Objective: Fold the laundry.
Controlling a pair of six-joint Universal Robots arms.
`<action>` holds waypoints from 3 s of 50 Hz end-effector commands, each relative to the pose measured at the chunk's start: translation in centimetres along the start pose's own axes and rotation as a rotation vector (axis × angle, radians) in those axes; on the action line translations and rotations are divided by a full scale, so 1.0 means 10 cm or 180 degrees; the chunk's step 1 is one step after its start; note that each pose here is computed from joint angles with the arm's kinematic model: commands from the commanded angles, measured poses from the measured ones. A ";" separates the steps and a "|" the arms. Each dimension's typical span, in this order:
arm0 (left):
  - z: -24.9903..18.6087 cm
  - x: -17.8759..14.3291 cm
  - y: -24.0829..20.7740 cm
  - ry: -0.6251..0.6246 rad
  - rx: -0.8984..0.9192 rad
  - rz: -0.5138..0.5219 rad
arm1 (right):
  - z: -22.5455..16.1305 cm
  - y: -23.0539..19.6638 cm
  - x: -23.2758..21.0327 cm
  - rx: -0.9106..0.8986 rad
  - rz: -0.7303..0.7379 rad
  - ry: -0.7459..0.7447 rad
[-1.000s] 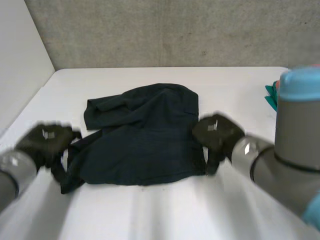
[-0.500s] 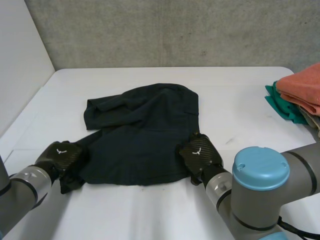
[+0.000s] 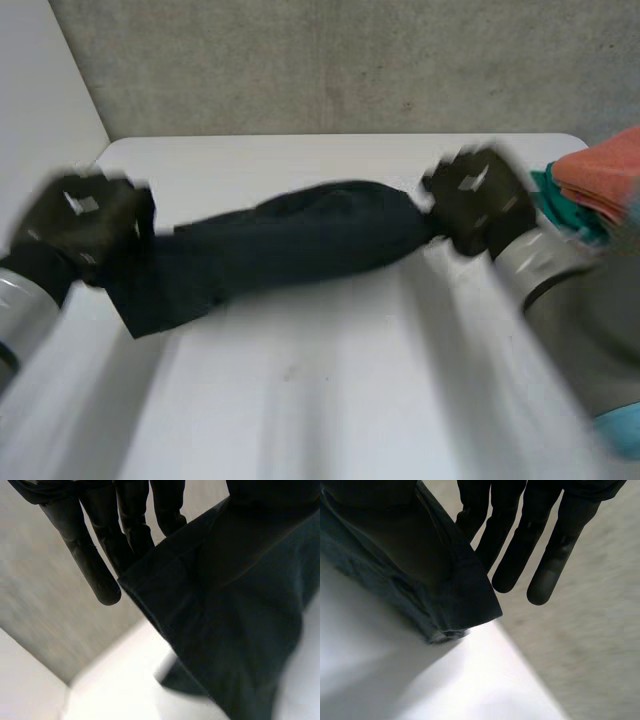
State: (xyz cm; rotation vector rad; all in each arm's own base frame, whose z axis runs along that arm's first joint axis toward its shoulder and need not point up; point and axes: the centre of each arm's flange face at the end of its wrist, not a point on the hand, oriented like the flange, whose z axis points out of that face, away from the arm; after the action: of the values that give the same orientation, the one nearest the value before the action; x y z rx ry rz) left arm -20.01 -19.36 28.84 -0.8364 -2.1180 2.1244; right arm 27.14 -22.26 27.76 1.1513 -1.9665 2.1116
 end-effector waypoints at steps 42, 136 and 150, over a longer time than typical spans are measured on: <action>1.58 -0.34 -1.08 -0.0998 0.1917 0.0365 | 1.47 -0.58 0.86 0.1823 0.0149 0.1241; 2.05 0.74 1.41 0.0828 -0.0520 0.0687 | -0.26 1.30 -0.75 -0.1372 -0.0573 -0.1366; 1.66 0.61 1.26 -0.0082 -0.1169 0.1688 | -0.29 1.24 -0.81 -0.1295 -0.0603 -0.1406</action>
State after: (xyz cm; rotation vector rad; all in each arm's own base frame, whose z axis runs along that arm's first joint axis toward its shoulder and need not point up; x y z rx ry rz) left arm -27.86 -34.34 14.40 -1.3645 -2.4616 1.9718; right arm 25.12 -19.01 12.98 1.7098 -2.2105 1.3421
